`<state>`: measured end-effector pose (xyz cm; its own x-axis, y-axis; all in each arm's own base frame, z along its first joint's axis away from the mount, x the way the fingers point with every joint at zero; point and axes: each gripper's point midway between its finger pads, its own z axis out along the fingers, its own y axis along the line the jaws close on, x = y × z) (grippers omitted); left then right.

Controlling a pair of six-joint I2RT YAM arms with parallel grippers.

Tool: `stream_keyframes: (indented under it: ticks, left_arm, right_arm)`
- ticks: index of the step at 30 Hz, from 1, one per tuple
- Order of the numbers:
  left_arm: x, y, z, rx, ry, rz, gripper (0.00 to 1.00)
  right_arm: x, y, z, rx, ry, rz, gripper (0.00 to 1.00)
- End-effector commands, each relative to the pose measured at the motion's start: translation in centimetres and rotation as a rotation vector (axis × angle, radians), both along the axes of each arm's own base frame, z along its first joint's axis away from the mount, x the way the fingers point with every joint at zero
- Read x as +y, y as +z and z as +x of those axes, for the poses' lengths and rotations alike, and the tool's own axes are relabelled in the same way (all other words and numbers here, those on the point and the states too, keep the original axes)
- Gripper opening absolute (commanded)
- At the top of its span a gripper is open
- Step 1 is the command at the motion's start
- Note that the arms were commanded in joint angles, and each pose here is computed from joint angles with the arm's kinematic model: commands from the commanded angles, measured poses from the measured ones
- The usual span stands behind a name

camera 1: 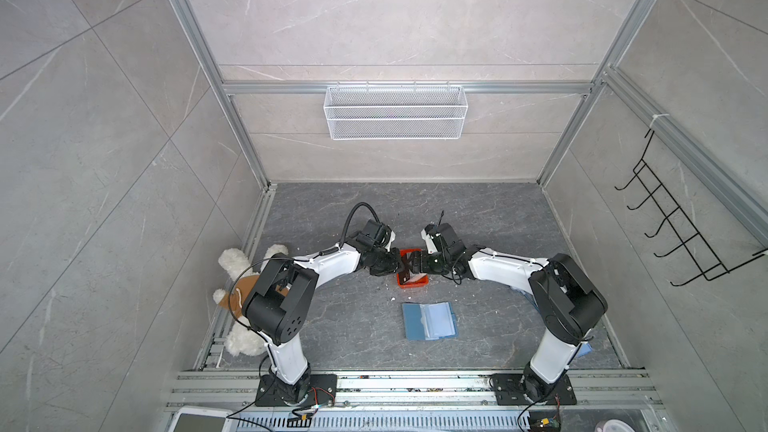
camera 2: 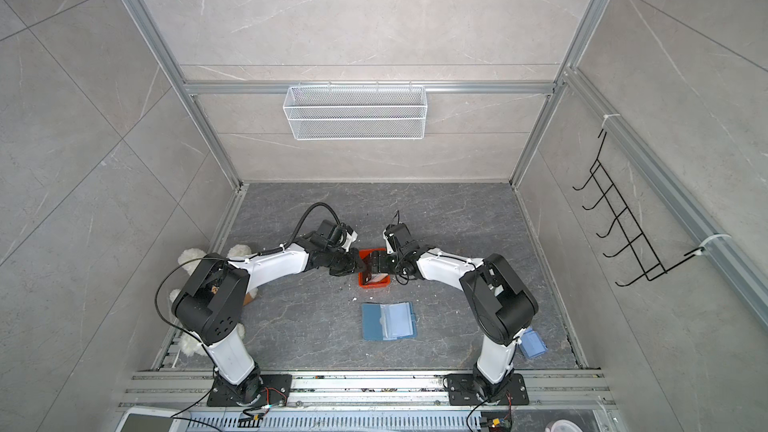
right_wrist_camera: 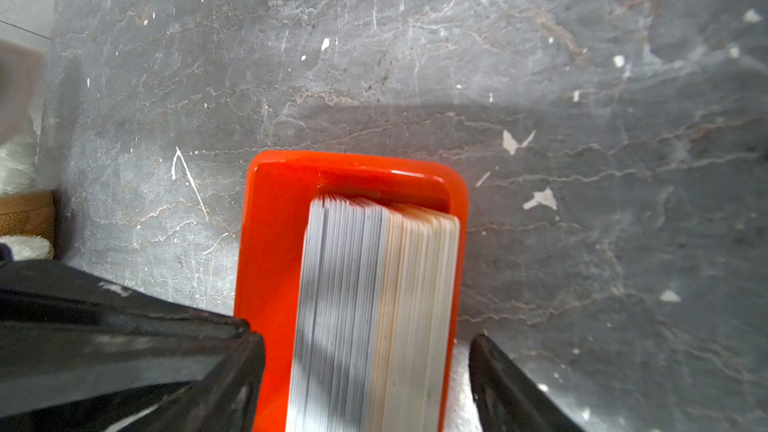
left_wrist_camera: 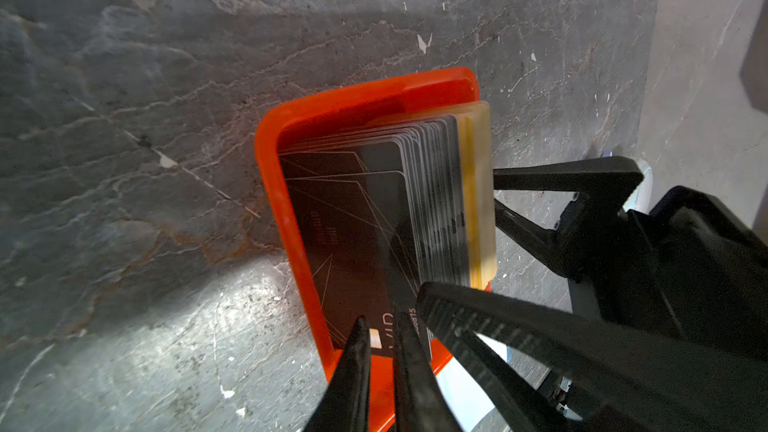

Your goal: Put the credit cards into the card holder

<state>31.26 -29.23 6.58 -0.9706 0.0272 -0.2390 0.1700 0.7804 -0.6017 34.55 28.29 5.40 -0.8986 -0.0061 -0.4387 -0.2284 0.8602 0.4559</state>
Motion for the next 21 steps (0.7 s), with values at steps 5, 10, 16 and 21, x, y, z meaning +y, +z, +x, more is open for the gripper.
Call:
stream_keyframes:
  ticks: [5,10,16,21]
  left_arm:
    - [-0.3,0.4,0.9,-0.025,-0.010,0.005,0.13]
    - [-0.2,0.1,0.9,-0.019,-0.008,0.011,0.11]
    - [-0.2,-0.5,0.9,-0.006,-0.008,0.020,0.10]
    - [-0.2,-0.8,0.8,0.000,-0.009,0.024,0.09]
  right_arm:
    - [0.1,-1.0,0.1,0.038,0.022,-0.032,0.80]
    - [0.3,-1.5,0.0,0.046,0.039,-0.050,0.80]
    - [-0.1,-1.9,-0.1,0.048,0.040,-0.088,0.80]
    - [-0.2,-1.9,-0.1,0.046,0.034,-0.095,0.81]
